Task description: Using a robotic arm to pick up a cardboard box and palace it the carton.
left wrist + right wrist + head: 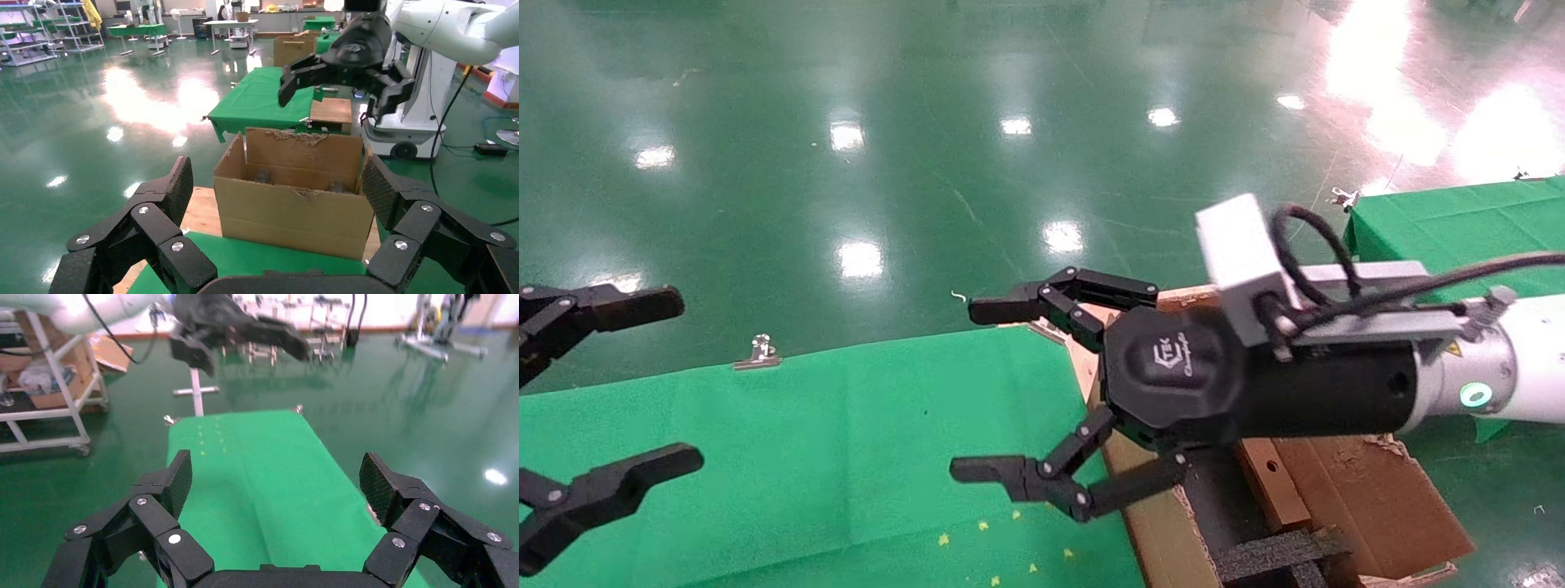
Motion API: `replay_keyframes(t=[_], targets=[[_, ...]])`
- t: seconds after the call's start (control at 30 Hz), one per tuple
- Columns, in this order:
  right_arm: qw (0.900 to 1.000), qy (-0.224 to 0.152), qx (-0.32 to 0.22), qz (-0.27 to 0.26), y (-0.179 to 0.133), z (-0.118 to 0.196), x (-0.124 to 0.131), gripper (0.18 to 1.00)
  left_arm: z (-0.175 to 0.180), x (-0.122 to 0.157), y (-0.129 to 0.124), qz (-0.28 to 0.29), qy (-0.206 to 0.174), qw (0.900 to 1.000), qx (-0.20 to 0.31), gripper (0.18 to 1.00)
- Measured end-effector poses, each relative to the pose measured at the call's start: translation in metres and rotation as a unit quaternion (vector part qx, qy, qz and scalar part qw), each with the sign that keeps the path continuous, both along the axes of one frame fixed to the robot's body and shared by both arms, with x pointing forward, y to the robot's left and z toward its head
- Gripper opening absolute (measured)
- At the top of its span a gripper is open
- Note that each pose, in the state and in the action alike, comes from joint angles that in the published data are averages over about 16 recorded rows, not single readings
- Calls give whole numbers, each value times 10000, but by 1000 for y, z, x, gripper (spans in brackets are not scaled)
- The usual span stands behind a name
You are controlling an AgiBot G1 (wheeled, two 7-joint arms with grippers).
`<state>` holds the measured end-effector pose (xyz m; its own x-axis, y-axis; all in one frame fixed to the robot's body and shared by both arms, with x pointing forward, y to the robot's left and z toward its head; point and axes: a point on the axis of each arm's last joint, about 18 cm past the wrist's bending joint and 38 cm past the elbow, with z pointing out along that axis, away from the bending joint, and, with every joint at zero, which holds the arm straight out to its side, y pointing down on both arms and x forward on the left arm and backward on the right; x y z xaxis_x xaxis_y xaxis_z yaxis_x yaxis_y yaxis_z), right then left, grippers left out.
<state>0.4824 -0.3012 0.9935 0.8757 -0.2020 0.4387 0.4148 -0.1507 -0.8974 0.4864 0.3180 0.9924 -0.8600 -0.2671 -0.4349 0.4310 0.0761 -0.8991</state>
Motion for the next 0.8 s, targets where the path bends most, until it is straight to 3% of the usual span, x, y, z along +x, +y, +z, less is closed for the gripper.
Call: replay_keyframes(t=[0.3, 0.8], targets=[[9991, -283, 163, 255, -1, -2, -9, 1001, 0, 0, 0, 1, 1, 10000, -2, 1001], [9993, -255, 145, 231, -1, -2, -8, 1001, 0, 0, 0, 1, 1, 10000, -3, 1001]])
